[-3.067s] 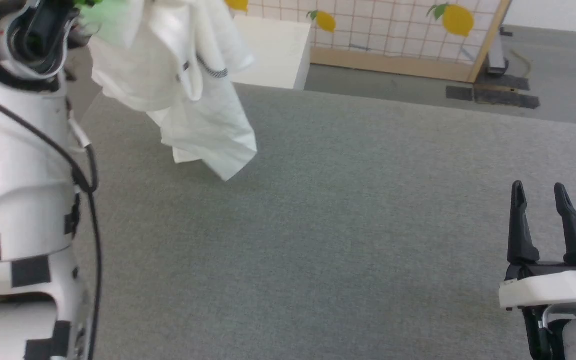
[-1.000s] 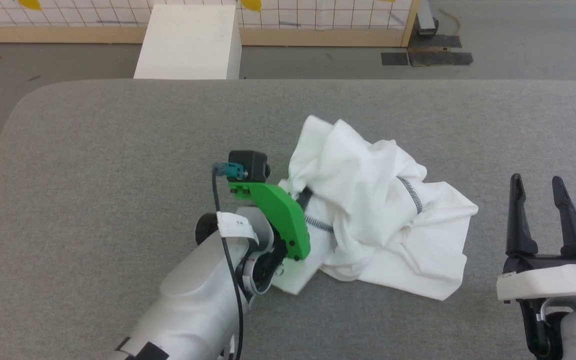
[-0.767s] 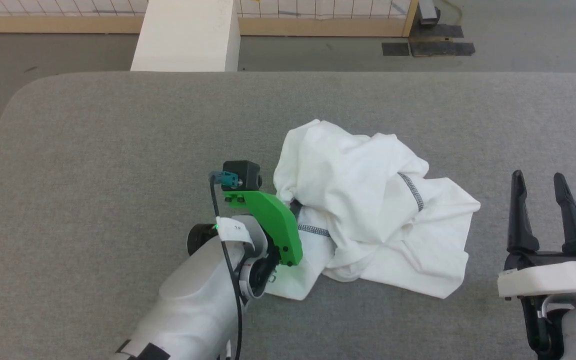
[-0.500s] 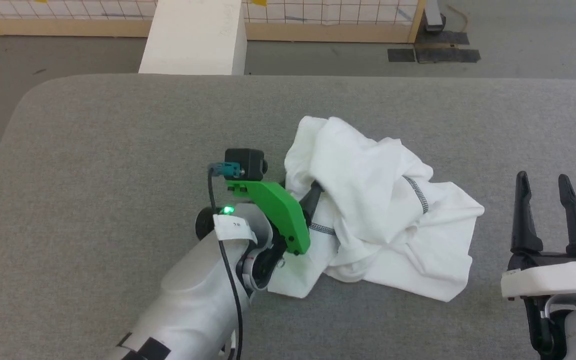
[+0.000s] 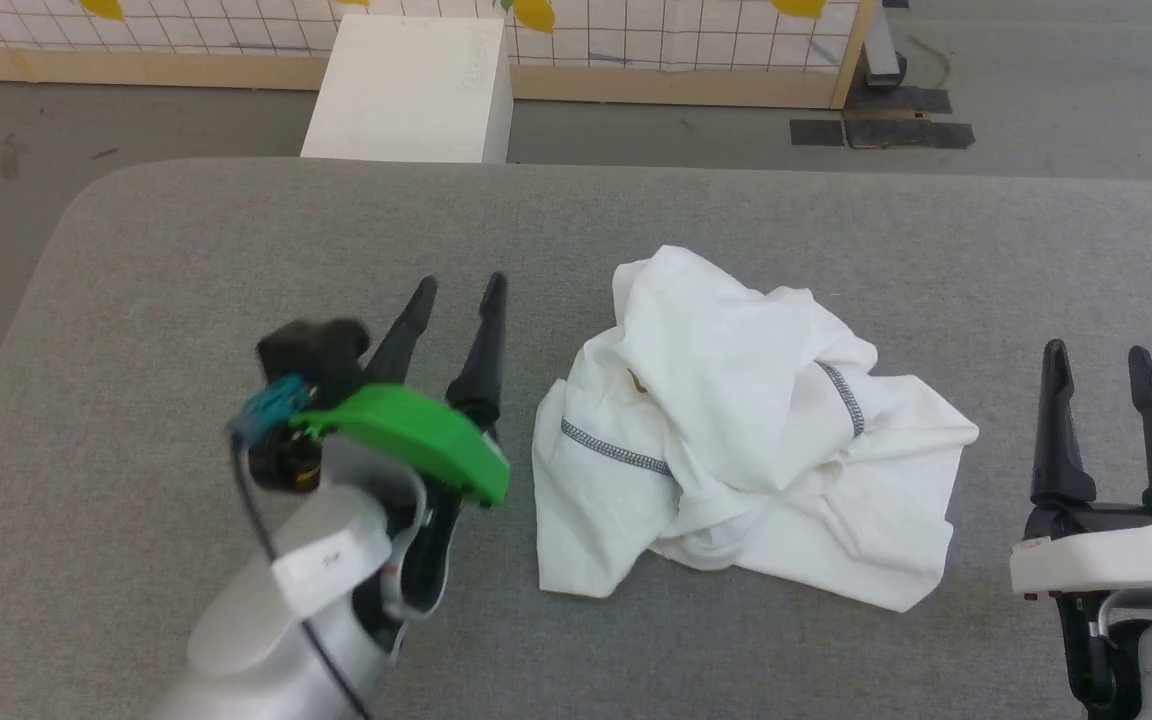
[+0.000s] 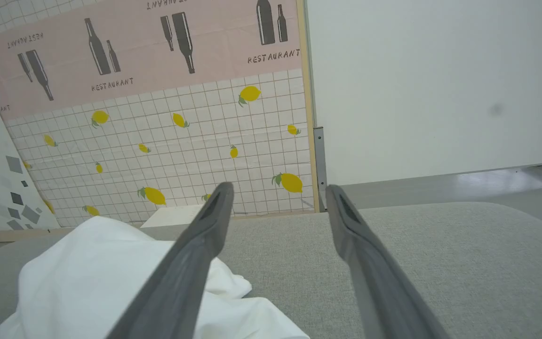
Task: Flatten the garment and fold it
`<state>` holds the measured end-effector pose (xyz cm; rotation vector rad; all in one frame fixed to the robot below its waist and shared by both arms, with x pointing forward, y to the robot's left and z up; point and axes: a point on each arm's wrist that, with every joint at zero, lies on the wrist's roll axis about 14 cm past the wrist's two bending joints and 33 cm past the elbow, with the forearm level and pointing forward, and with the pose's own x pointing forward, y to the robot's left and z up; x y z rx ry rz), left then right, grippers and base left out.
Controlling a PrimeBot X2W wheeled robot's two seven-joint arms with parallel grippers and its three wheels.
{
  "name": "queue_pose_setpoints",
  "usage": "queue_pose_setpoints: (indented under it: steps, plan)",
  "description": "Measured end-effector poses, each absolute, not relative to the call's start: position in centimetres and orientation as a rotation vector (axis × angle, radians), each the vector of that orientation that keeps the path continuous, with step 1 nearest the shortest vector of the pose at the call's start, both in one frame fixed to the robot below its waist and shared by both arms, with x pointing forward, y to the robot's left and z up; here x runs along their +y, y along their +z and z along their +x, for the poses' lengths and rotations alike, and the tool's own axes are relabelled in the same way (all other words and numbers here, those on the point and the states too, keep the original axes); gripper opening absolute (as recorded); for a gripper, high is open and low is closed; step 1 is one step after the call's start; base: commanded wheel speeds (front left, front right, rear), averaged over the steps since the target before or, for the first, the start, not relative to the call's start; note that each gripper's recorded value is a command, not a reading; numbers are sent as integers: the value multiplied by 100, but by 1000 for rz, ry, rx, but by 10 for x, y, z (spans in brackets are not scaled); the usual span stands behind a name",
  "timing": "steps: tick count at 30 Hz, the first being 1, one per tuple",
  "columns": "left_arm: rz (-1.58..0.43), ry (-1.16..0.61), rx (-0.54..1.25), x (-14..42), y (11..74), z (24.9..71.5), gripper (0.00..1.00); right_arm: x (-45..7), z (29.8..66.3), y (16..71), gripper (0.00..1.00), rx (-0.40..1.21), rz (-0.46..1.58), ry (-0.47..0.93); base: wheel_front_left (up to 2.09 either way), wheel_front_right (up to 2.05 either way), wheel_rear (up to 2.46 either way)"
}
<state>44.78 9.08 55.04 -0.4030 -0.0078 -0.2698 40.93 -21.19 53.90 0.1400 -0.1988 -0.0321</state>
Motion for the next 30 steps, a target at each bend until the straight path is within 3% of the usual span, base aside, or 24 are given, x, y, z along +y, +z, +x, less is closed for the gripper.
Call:
queue_pose_setpoints:
  steps: [9,19,27,30]
  plan:
    - [-348,-164,-232,133,584,413,100,-214,406,532,100,-180,136,-39,0,0,0]
    - [-270,-25,-136,162,531,365,100,-212,393,518,100,-133,136,-35,0,0,0]
    - [-243,-22,-140,167,528,357,100,-204,390,518,100,-117,124,-10,0,0,0]
    - [-237,-16,-144,169,528,357,100,-203,393,509,100,-39,112,-3,0,0,0]
